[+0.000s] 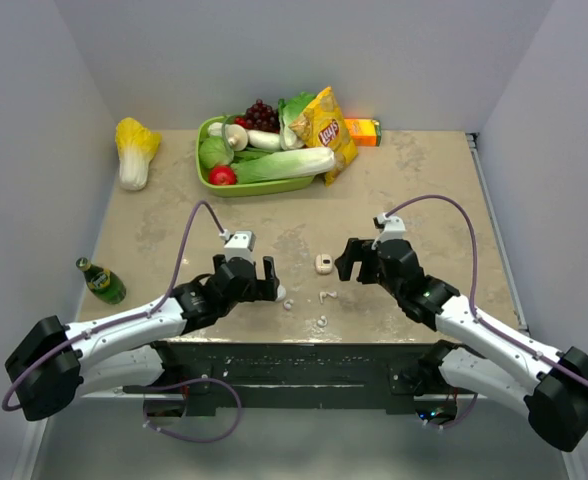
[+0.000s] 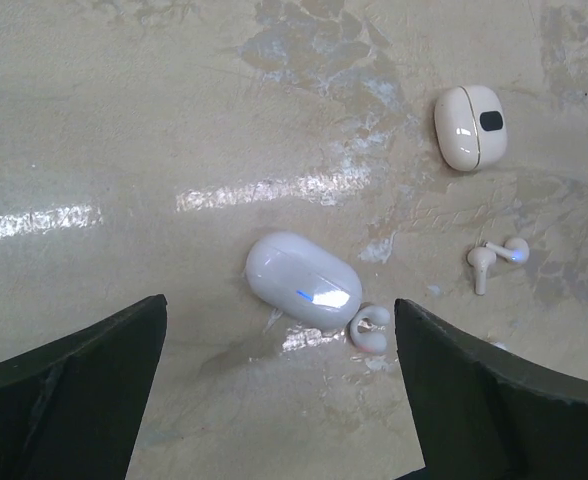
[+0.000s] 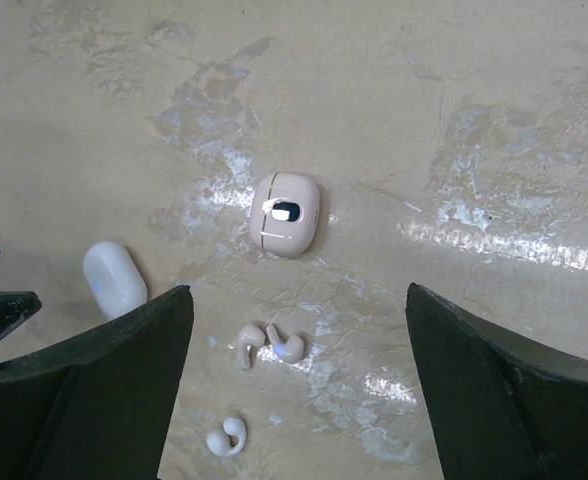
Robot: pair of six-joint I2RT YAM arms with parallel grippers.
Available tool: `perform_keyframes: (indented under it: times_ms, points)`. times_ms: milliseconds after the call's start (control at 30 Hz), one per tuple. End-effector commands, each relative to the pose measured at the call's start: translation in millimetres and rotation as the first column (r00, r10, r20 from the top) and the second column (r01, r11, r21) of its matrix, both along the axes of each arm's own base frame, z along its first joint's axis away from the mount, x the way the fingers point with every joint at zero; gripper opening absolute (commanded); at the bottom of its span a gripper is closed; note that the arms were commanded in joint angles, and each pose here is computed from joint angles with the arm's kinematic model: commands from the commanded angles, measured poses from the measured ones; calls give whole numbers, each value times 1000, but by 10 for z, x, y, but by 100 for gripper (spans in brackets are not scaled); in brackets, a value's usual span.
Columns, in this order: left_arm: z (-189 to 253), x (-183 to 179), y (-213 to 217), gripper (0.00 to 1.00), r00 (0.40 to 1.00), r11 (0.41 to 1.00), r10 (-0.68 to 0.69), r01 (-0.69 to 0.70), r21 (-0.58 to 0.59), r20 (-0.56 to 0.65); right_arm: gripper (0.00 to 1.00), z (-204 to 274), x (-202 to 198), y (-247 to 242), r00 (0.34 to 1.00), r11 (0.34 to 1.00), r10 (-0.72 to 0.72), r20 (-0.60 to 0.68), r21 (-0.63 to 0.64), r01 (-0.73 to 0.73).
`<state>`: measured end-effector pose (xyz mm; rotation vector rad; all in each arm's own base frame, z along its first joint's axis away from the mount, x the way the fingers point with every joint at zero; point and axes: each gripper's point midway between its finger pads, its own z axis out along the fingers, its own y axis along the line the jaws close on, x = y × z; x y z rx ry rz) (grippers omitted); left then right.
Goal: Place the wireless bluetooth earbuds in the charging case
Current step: Pick up the charging case at the center of the board.
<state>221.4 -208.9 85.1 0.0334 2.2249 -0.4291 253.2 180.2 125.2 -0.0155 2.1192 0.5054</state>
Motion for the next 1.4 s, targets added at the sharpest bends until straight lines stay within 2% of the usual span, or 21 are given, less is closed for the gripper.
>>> perform_keyframes:
  times_ms: [0, 200, 267, 333, 467, 500, 633, 733, 767, 800, 933, 1000, 1067, 1167, 1233, 1300, 1367]
  points:
    - [159, 40, -48, 100, 999, 999, -4, 6, -41, 49, 90, 190, 18, 48, 998, 999, 19, 52, 39, -21]
    - [61, 1, 113, 98, 1000, 998, 12, -13, 57, 18, 89, 196, -22, 35, 998, 999, 29, 59, 43, -32]
    - [-38, -29, 201, 88, 999, 995, 40, -39, 96, -10, 87, 201, -23, 33, 998, 998, 30, 63, 45, -33]
    - [-121, -49, 299, 82, 996, 987, 84, -78, 139, -36, 86, 187, -27, 30, 997, 999, 31, 64, 43, -33]
    - [-234, -89, 354, 66, 991, 981, 117, -104, 164, -72, 85, 170, -31, 37, 997, 998, 35, 63, 45, -37]
    - [-283, -120, 354, 63, 990, 981, 110, -94, 168, -89, 85, 164, -33, 36, 998, 998, 34, 61, 45, -37]
    - [-358, -160, 272, 43, 992, 988, 64, -49, 144, -108, 85, 150, -40, 32, 997, 998, 35, 62, 44, -38]
    - [-396, -187, 211, 36, 993, 993, 34, -20, 119, -114, 85, 136, -44, 29, 998, 998, 36, 59, 43, -39]
    - [-415, -198, 204, 37, 993, 993, 25, -11, 118, -116, 85, 145, -49, 35, 997, 998, 38, 60, 46, -41]
    - [-408, -192, 174, 45, 994, 994, 11, 1, 113, -109, 85, 145, -50, 35, 997, 998, 40, 60, 46, -43]
    - [-389, -121, 152, 61, 996, 986, -21, 35, 165, -84, 85, 161, -55, 54, 997, 997, 49, 60, 48, -52]
    - [-394, -107, 122, 61, 995, 979, -50, 67, 194, -91, 85, 161, -59, 45, 997, 998, 48, 57, 47, -50]
    - [-405, -121, 96, 58, 993, 977, -68, 87, 197, -101, 85, 155, -67, 35, 997, 998, 46, 55, 44, -49]
    - [-441, -194, 48, 44, 989, 976, -92, 113, 184, -117, 85, 163, -70, 26, 997, 998, 43, 60, 46, -46]
    - [-465, -256, -11, 30, 986, 976, -113, 134, 175, -125, 85, 150, -69, 26, 997, 998, 44, 56, 43, -46]
    - [-488, -309, -67, 24, 984, 974, -125, 146, 175, -126, 85, 161, -61, 34, 997, 998, 44, 57, 47, -47]
    - [-504, -315, -76, 24, 985, 973, -117, 138, 183, -125, 85, 152, -61, 50, 997, 998, 50, 53, 45, -53]
